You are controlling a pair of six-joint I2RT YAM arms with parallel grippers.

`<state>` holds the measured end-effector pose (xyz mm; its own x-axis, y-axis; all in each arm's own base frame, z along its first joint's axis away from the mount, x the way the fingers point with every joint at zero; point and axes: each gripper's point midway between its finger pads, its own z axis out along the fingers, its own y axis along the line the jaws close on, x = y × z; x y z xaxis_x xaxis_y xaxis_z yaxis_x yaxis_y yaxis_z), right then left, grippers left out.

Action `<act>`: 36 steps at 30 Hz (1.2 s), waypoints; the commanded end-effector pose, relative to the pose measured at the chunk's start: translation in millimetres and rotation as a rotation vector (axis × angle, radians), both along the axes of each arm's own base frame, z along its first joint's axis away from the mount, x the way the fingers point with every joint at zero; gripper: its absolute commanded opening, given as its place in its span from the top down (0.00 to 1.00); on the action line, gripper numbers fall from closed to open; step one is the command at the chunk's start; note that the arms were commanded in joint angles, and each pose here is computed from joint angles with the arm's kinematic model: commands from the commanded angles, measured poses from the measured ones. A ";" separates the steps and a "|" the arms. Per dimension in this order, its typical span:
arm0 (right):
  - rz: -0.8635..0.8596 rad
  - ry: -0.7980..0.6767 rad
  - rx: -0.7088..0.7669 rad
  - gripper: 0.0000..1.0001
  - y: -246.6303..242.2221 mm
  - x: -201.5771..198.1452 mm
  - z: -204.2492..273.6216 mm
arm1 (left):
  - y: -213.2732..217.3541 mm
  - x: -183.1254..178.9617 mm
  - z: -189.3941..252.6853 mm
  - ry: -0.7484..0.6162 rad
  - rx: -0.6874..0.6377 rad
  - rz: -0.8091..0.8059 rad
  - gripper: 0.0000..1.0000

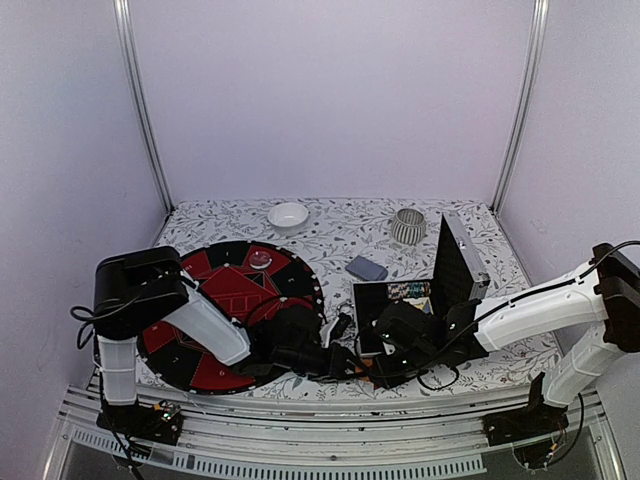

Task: Distribute texas hold em gaming equipment
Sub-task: Pick up the big blind button from the center of the board, then pick up the small blind button from the center of the board.

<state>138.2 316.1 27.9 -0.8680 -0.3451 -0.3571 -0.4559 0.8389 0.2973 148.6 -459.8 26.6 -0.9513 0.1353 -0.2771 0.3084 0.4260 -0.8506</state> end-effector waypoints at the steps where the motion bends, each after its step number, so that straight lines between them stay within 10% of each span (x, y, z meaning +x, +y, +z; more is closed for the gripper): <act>1: 0.022 0.025 -0.001 0.80 -0.8 -4.3 -8.6 | -3.1 9.5 4.3 -0.052 -0.042 0.009 0.76; 6: 0.027 0.022 0.009 0.80 0.8 -4.2 -5.0 | 2.9 7.6 5.5 -0.043 -0.058 0.021 1.00; 25: 0.169 -0.209 0.376 0.66 20.1 -3.6 165.6 | 101.4 39.2 101.3 -0.295 0.157 0.192 1.00; 36: 0.198 -0.240 0.275 0.61 22.1 16.8 163.8 | 180.8 70.5 130.9 -0.321 0.239 0.356 1.00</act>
